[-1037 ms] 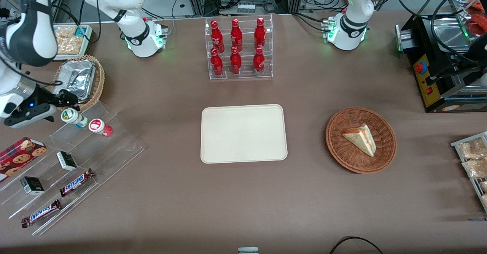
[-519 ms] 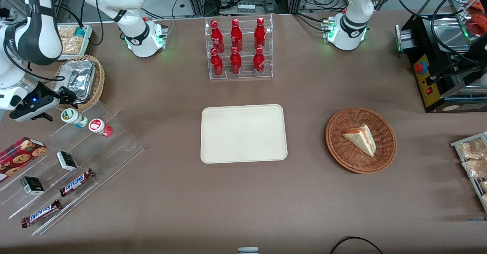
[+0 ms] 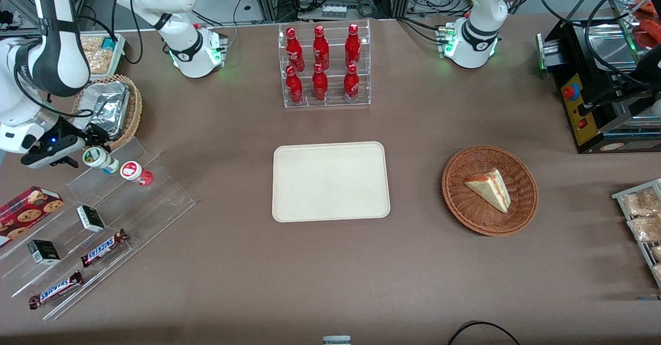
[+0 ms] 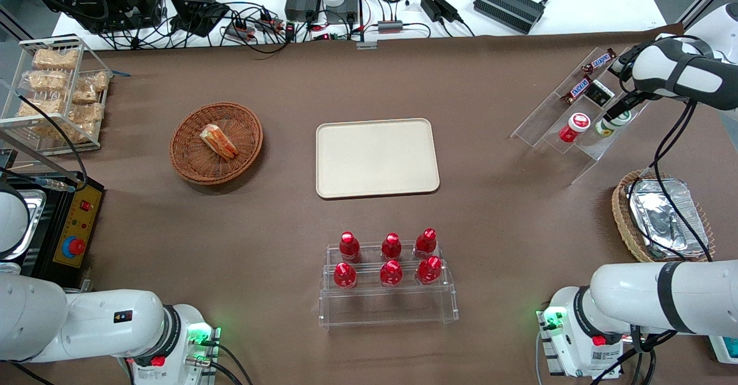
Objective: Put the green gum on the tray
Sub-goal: 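Close the right gripper around the green-labelled gum bottle, then lift the gum bottle and carry it over the cream tray, then lower the gum bottle onto the tray with the right gripper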
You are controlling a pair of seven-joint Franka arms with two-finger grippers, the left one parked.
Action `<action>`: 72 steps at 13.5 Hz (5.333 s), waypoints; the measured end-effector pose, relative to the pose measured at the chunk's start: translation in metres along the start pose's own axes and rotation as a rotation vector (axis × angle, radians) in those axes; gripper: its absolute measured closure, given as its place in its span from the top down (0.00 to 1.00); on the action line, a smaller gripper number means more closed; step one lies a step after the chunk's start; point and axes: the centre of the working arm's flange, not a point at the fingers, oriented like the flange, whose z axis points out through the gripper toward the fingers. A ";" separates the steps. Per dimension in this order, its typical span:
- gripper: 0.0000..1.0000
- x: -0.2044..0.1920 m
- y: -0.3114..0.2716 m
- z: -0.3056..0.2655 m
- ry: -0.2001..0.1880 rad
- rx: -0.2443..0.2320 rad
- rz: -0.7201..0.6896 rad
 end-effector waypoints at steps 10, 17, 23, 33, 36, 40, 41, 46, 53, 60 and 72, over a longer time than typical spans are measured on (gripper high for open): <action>0.98 -0.002 0.000 0.015 -0.007 0.002 -0.009; 0.59 0.000 0.003 0.006 0.000 -0.004 -0.025; 0.58 0.060 0.003 -0.103 -0.017 0.052 -0.067; 0.58 0.207 -0.229 -0.133 -0.100 0.106 0.134; 0.58 0.238 -0.304 -0.100 -0.121 0.095 0.218; 0.58 0.275 -0.415 -0.035 -0.104 0.074 0.334; 0.58 0.282 -0.443 -0.022 -0.102 0.070 0.359; 0.58 0.303 -0.539 0.061 -0.058 -0.009 0.428; 0.58 0.302 -0.564 0.138 -0.039 -0.021 0.510; 0.58 0.296 -0.586 0.161 -0.038 -0.029 0.529; 0.90 0.314 -0.577 0.153 0.005 -0.019 0.548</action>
